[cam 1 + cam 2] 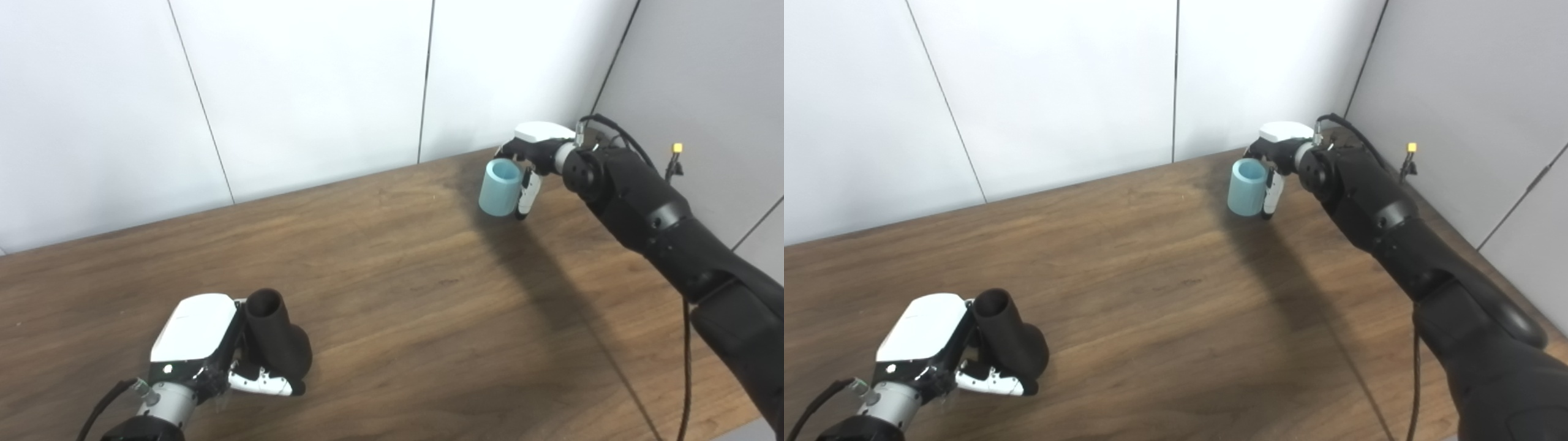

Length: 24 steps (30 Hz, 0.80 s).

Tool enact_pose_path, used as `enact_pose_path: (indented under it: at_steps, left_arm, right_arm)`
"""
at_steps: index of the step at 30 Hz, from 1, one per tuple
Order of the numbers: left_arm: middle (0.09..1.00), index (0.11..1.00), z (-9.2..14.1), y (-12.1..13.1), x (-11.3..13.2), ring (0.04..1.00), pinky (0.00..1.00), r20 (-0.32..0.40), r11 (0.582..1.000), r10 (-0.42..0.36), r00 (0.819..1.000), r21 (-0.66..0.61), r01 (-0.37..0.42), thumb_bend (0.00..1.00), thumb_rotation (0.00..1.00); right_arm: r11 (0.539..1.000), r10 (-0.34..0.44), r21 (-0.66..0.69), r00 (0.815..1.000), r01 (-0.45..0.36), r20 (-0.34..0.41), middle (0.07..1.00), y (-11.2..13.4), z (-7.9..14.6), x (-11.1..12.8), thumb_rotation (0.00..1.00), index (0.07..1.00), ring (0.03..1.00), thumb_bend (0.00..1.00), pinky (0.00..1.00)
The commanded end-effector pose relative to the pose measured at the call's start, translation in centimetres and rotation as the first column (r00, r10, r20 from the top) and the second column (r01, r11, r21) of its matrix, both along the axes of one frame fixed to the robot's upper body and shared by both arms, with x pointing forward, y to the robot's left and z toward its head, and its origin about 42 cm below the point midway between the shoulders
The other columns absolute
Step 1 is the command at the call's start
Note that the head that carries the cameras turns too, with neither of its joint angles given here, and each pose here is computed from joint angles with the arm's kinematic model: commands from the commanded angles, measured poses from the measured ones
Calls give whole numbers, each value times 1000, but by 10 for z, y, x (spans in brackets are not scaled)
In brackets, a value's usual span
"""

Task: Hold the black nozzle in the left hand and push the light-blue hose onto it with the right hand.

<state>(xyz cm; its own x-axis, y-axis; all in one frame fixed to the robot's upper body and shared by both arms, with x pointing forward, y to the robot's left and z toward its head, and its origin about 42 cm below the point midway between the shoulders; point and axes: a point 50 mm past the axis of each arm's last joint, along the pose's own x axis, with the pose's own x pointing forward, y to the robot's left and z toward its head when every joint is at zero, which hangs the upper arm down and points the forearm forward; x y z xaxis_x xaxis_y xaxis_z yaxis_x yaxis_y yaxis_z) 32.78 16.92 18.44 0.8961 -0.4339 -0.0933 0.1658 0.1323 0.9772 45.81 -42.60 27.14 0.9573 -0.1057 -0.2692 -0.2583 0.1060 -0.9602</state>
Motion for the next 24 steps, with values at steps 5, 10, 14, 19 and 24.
enact_pose_path:
  at_steps: [5,10,14,19,24]
  left_arm:
    - [450,491,-5,3,-4,474,369,-36,999,-7,999,35,9,525,0]
    - [459,492,-4,2,-3,477,369,-38,999,-10,999,42,12,525,0]
    - [455,492,-5,2,-3,471,365,-34,999,-17,999,44,18,525,0]
    - [466,491,-5,1,-3,483,372,-46,999,-11,999,41,13,525,0]
    - [470,490,-5,0,-4,483,372,-43,999,-11,999,38,13,525,0]
  right_arm:
    - [999,36,14,991,-38,128,795,-7,29,4,98,787,758,980,700]
    - [999,37,22,990,-40,139,753,-8,29,4,122,769,701,941,661]
    - [998,59,0,989,-60,134,716,-5,28,3,117,741,649,921,607]
    - [997,73,-25,989,-71,131,663,-4,28,3,54,663,591,868,551]
    - [996,91,-25,985,-89,147,590,-5,27,3,120,496,593,538,626]
